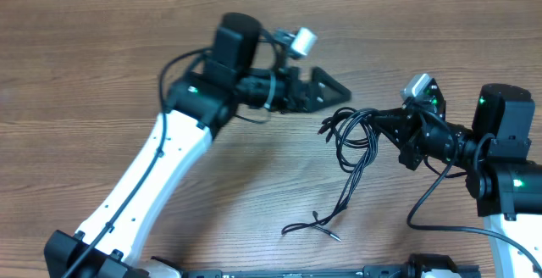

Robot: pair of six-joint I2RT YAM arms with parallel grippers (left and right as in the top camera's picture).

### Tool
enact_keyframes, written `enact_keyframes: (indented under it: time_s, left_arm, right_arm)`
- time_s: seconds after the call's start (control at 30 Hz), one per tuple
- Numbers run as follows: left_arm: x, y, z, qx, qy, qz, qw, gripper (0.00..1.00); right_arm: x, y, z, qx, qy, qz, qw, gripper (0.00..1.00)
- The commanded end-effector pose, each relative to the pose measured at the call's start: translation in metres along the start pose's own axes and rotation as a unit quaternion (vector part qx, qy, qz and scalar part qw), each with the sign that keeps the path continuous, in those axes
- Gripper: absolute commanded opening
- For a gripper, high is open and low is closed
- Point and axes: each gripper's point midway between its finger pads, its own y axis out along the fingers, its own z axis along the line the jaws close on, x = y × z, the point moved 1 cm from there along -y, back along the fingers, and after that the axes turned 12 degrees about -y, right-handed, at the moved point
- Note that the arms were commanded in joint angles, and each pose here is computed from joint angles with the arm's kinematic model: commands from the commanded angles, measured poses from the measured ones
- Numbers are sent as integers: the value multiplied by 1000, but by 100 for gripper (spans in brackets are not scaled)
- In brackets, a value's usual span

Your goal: Untangle cables

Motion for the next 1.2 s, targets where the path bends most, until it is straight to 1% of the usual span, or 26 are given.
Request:
enact_keyframes:
  time_s: [0.0, 0.03, 0.1, 0.13, 0.17, 0.2, 0.23, 0.33, 0.43, 0.53, 0.7, 0.87, 0.93, 1.0, 1.03, 1.07, 1.1, 1.13, 1.17]
  left_arm:
    - [10, -14, 8, 22, 34, -23, 999, 100]
    - [9, -14, 9, 24, 45, -20, 999, 99]
    - [2, -12, 14, 33, 90, -8, 995, 100]
    - [-1, -12, 17, 37, 125, 0, 991, 100]
    - [-4, -12, 21, 44, 161, 7, 986, 100]
    - [-7, -13, 26, 54, 197, 13, 979, 98]
    - [-8, -13, 30, 64, 221, 17, 973, 96]
    - [-12, -16, 44, 96, 292, 31, 951, 95]
    - [-14, -15, 43, 88, 329, 39, 940, 95]
    - [-21, -13, 34, 55, 362, 52, 929, 94]
    - [-35, 0, 25, 34, 382, 72, 921, 96]
    - [-64, 22, 13, 10, 413, 112, 904, 96]
    - [-65, 23, 13, 9, 413, 113, 904, 93]
    - [-65, 23, 13, 9, 413, 113, 904, 81]
    - [-65, 23, 13, 9, 413, 113, 904, 68]
    - [-65, 23, 13, 10, 413, 112, 904, 31]
    - [-65, 23, 13, 10, 413, 112, 904, 16]
    - [-65, 23, 13, 10, 413, 112, 904, 4]
    - [-65, 23, 13, 10, 413, 113, 904, 4]
  right_arm:
    - [14, -3, 8, 23, -7, -31, 999, 4]
    - [16, -3, 8, 26, -9, -35, 999, 4]
    - [21, -3, 11, 36, -16, -49, 998, 4]
    - [23, -4, 12, 39, -17, -54, 998, 4]
    - [26, -4, 14, 47, -20, -63, 997, 4]
    - [28, -5, 17, 55, -21, -70, 996, 4]
    - [31, -6, 20, 65, -22, -78, 995, 4]
    - [38, -9, 30, 95, -21, -101, 990, 4]
    - [45, -12, 39, 124, -22, -124, 984, 4]
    - [50, -16, 46, 147, -23, -142, 979, 4]
    - [53, -18, 51, 162, -21, -153, 975, 4]
    - [55, -19, 53, 168, -21, -158, 973, 4]
    - [55, -19, 53, 168, -21, -158, 973, 4]
    - [55, -19, 53, 169, -12, -156, 973, 4]
    - [55, -19, 53, 169, -10, -156, 973, 4]
    - [55, -19, 53, 169, -10, -156, 973, 4]
    - [55, -19, 53, 169, -10, -156, 973, 4]
    - [55, -19, 52, 169, -11, -156, 973, 4]
    - [55, -19, 52, 169, -11, -156, 973, 4]
